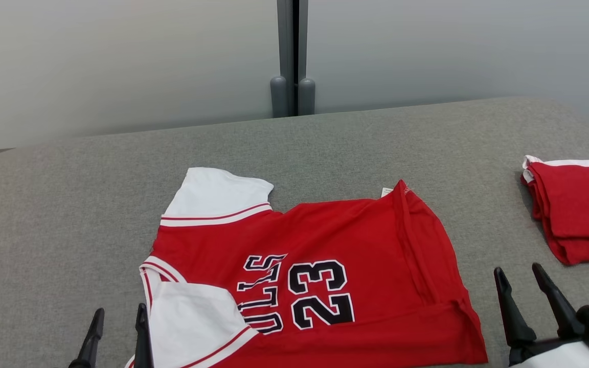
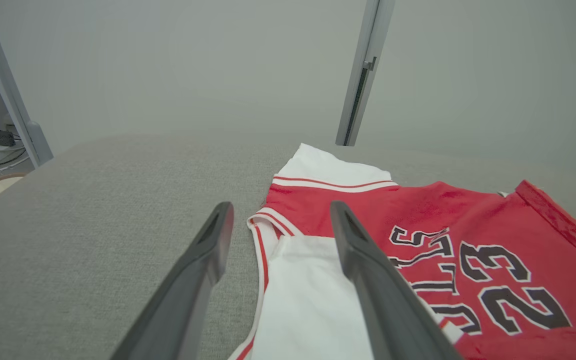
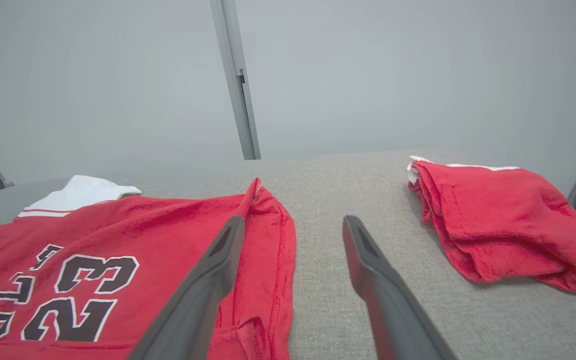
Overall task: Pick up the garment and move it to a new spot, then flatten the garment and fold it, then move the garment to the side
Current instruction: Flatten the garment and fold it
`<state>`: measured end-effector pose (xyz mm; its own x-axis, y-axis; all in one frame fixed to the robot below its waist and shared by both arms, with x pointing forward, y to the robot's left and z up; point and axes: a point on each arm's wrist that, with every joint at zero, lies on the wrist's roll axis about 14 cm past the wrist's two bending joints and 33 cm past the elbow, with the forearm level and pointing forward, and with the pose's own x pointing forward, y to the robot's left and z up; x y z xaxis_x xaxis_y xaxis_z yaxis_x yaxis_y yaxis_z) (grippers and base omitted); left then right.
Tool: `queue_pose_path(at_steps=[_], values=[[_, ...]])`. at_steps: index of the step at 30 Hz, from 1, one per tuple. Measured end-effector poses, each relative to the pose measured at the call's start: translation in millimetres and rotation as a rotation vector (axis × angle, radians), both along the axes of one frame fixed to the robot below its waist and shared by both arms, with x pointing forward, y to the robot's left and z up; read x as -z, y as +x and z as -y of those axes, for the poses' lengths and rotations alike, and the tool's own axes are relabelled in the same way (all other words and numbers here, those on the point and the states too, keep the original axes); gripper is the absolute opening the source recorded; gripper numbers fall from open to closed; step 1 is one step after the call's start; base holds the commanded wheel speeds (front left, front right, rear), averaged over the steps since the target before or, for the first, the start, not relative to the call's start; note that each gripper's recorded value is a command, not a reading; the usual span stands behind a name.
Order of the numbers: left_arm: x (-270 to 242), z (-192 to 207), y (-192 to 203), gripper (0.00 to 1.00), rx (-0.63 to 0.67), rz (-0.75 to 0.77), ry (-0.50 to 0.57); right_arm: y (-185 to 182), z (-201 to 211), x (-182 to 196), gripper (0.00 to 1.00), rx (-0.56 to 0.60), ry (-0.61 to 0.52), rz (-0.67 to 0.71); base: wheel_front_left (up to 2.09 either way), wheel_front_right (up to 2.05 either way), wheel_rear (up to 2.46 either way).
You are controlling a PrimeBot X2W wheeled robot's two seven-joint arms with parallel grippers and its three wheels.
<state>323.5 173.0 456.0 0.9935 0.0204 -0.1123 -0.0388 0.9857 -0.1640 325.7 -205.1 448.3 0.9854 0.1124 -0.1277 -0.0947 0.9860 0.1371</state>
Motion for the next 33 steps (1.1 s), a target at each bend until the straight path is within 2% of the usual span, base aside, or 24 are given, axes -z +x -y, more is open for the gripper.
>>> queue_pose_path(at_steps=[3,7,21,25,28,33], values=[[-23.0,2.6,10.3,1.00,0.019,0.080,0.043,9.6,0.0,-32.3,1.00,0.008,-0.008,0.100,0.00,0.00,0.00],[-38.7,3.5,19.7,1.00,0.028,0.113,0.084,13.1,-1.1,-54.0,1.00,0.008,-0.023,0.145,0.00,0.00,0.00],[-35.0,16.3,28.4,1.00,0.067,0.075,0.080,13.8,-6.9,-53.1,1.00,0.008,-0.010,0.116,0.00,0.00,0.00],[-43.5,46.3,62.2,1.00,0.172,0.093,0.063,24.6,-6.4,-49.3,1.00,0.009,-0.011,0.102,0.00,0.00,0.00],[-45.0,80.0,114.8,1.00,0.296,0.078,0.050,44.2,-8.3,-43.2,1.00,0.002,-0.010,0.091,0.00,0.00,0.00],[-4.6,96.1,175.6,1.00,0.378,-0.064,0.047,62.3,-11.5,-20.2,1.00,-0.001,0.003,0.040,0.00,0.00,0.00]])
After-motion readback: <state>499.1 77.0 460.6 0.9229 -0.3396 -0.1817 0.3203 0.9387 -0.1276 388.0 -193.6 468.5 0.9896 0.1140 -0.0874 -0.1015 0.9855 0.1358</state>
